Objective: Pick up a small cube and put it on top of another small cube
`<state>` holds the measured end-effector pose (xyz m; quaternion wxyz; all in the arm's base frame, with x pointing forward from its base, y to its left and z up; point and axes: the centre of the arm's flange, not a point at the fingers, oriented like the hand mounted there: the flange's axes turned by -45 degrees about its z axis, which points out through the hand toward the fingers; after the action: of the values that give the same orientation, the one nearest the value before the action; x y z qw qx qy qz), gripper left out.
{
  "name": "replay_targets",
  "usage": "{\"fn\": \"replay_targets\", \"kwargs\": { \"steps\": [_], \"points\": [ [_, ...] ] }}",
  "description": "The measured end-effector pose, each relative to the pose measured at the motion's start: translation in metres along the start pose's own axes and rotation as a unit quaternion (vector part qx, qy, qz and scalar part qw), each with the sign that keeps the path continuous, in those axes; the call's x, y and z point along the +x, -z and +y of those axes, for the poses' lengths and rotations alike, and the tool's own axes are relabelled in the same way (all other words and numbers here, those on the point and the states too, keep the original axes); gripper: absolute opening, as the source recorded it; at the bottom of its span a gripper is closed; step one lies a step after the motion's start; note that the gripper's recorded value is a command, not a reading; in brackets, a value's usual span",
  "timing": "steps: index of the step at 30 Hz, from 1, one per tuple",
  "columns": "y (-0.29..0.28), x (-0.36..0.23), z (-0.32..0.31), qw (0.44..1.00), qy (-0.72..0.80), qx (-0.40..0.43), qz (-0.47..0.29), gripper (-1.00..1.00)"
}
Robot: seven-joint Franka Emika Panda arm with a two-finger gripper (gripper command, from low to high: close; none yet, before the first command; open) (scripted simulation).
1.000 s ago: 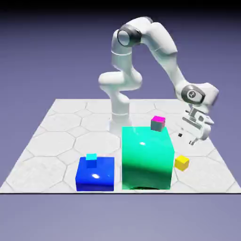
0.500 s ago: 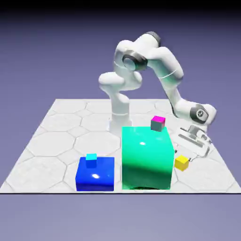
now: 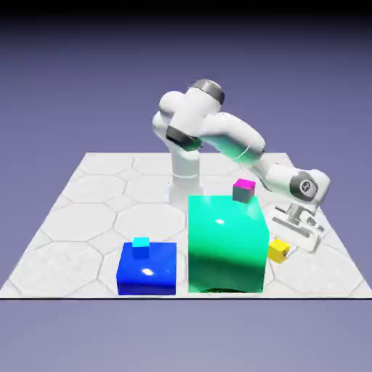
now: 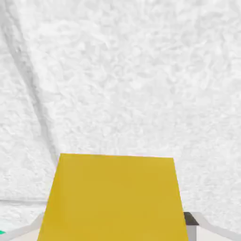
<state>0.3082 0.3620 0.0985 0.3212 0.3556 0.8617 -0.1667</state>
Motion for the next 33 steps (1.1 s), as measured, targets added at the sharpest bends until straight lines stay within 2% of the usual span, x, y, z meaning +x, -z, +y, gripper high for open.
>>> {"fn": "replay_targets", "kwargs": {
  "steps": [13, 23, 33],
  "points": [
    [0.060, -0.025, 0.007, 0.999, -0.031, -0.010, 0.011, -1.00],
    [0.085, -0.032, -0.045, 0.998, -0.033, -0.004, 0.049, -1.00],
    [0.102, -0.041, -0.099, 0.998, -0.035, -0.007, 0.053, -1.00]
  ]
}}
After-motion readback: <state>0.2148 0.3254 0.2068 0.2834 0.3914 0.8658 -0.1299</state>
